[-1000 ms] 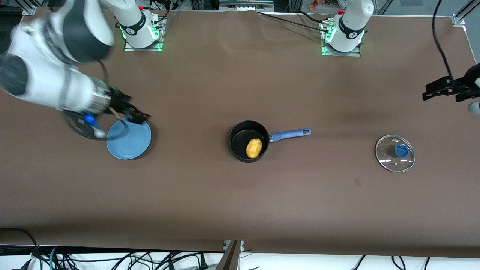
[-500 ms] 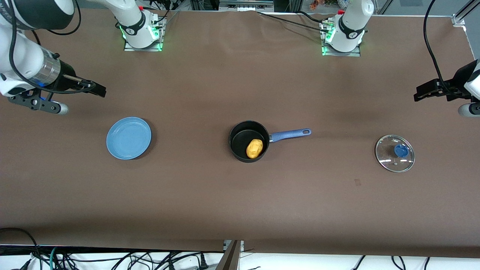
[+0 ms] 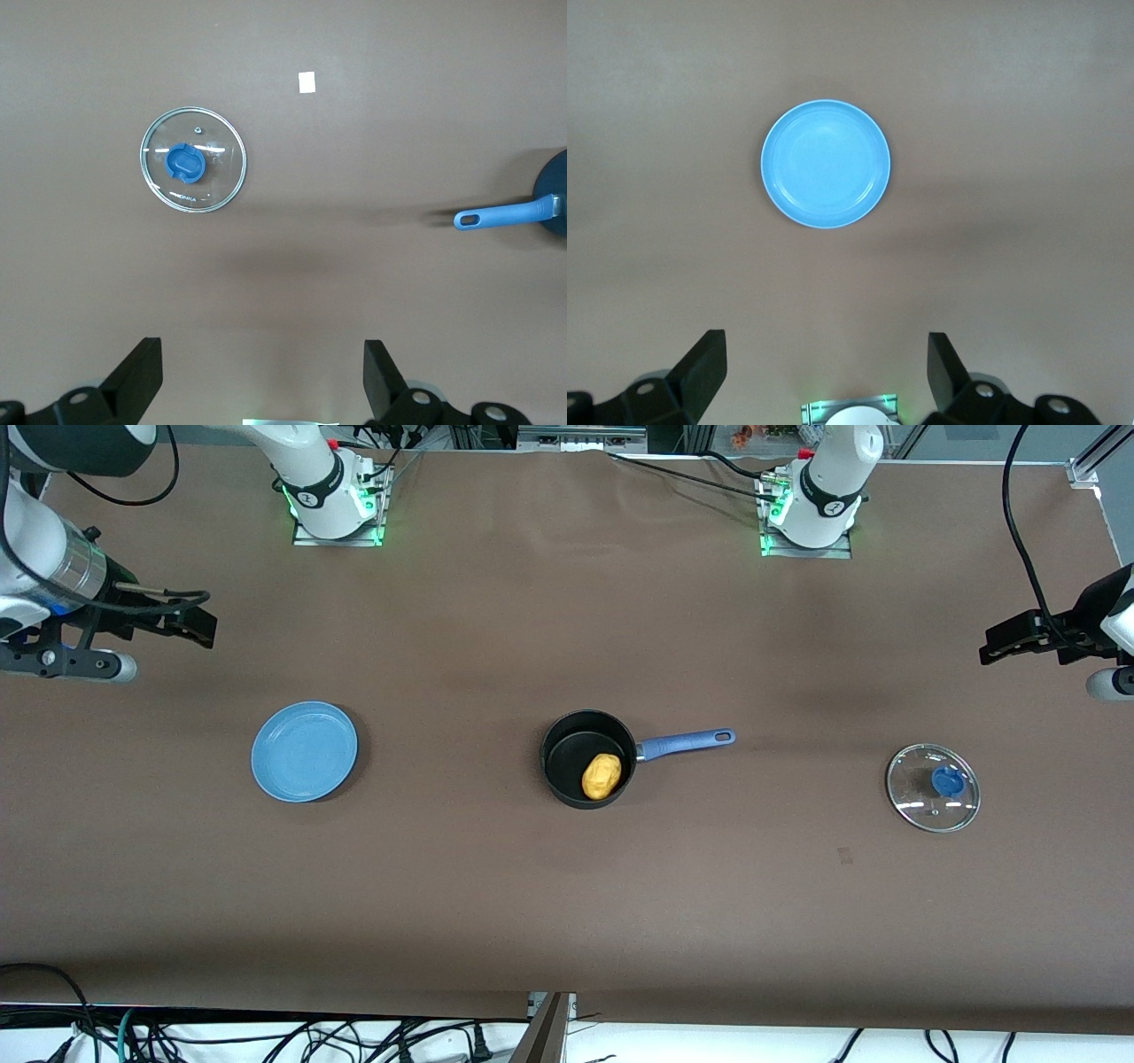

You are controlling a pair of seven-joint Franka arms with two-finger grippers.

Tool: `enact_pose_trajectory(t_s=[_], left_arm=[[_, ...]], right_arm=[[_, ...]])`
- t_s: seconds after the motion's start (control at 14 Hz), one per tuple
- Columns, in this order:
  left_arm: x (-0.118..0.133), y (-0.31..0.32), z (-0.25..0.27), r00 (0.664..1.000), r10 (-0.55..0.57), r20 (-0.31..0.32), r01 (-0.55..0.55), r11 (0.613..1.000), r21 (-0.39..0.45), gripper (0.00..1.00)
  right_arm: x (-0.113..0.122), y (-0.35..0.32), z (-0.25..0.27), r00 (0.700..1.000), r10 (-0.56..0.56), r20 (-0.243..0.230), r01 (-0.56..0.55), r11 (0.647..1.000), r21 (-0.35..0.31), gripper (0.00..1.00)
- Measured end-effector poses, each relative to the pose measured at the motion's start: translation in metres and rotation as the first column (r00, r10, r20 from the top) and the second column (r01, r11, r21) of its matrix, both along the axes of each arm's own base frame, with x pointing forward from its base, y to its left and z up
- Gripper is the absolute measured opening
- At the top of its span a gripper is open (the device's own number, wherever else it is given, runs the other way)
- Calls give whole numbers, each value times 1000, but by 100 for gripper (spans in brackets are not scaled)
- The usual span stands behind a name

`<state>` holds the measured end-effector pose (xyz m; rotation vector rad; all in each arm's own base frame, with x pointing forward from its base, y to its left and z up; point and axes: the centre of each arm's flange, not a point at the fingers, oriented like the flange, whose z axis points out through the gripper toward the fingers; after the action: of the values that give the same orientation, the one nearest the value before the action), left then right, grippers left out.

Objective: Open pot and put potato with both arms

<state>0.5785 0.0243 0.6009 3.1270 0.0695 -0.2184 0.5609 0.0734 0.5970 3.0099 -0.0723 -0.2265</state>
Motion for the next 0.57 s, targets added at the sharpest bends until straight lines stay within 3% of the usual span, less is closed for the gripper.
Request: enact_pose_trajectory(t_s=[0.57], left_arm=[[5,-4,-8,1000,-8,-13,8,1000,-2,100]], right_arm=[[-3,11,5,999,24,22,-26,998,57,100]])
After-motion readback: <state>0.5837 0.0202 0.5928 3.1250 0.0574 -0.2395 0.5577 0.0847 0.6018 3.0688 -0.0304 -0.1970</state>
